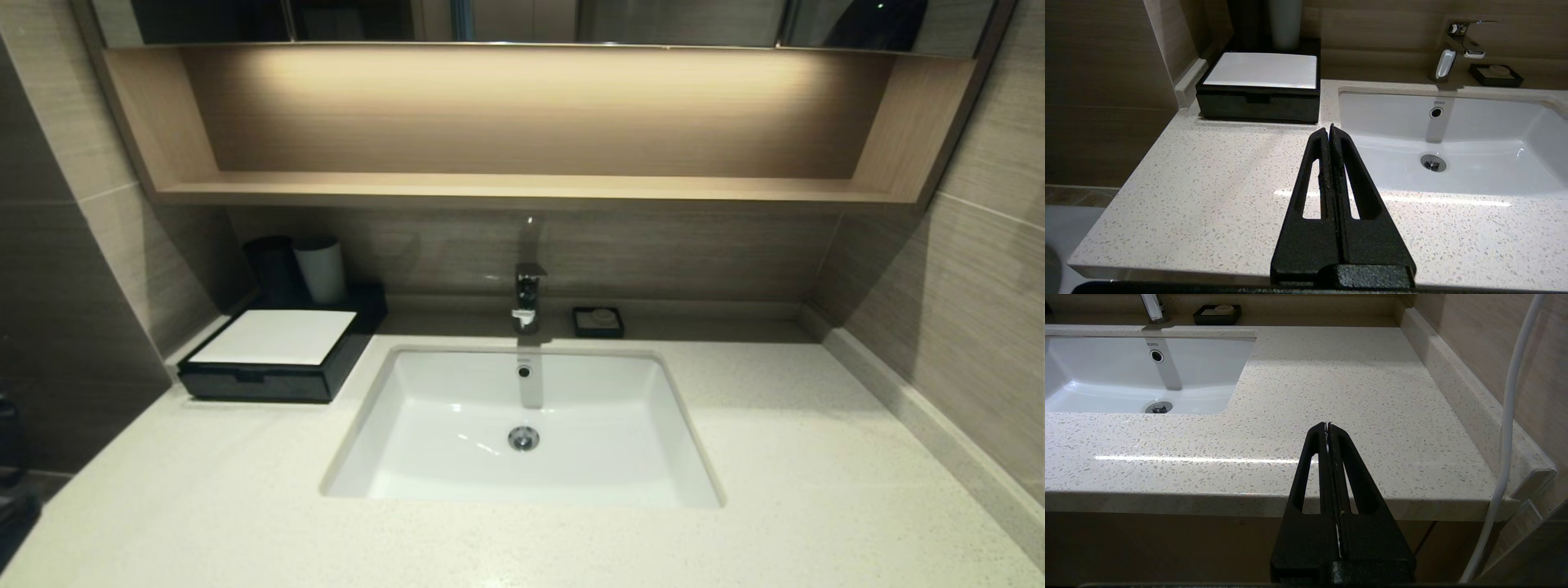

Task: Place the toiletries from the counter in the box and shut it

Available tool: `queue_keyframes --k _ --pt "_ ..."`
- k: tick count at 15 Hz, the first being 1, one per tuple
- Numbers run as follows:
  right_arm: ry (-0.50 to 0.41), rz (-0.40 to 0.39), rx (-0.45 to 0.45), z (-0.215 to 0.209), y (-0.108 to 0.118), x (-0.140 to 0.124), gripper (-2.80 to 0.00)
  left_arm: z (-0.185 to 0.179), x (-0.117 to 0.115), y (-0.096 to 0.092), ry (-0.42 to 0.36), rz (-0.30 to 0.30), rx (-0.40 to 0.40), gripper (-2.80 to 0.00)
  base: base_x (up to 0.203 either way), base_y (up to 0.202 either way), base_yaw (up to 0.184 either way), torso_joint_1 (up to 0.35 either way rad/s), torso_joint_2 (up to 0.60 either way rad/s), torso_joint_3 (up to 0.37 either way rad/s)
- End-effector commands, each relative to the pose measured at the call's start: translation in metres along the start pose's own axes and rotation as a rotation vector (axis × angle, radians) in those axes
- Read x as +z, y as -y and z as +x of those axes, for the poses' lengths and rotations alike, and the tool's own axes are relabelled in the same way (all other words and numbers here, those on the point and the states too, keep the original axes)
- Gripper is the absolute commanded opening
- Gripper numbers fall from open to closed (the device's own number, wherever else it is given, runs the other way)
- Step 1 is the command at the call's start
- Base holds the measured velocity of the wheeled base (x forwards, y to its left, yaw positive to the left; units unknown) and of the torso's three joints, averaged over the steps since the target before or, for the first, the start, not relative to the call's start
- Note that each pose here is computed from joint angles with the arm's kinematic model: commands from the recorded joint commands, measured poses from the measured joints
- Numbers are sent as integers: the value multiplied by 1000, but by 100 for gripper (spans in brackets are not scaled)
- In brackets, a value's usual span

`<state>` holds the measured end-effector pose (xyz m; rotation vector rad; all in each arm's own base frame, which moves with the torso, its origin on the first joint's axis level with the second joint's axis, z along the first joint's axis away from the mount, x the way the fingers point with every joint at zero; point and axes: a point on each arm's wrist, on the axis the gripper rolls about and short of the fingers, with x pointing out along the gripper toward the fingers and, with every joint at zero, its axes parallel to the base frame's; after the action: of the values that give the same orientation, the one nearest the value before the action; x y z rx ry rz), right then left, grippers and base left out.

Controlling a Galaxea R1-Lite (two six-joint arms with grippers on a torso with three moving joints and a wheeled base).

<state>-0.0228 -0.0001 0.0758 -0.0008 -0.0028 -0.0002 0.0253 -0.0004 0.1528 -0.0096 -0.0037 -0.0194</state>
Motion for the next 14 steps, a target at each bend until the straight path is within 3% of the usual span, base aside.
queue_keyframes --k 1,14 --pt "-1 -1 0 0 0 0 -280 -16 -8 0 50 4 0 -280 0 0 0 0 0 0" --pt "0 -1 0 0 0 0 -280 -56 -58 1 28 69 -29 -280 0 0 0 0 0 0"
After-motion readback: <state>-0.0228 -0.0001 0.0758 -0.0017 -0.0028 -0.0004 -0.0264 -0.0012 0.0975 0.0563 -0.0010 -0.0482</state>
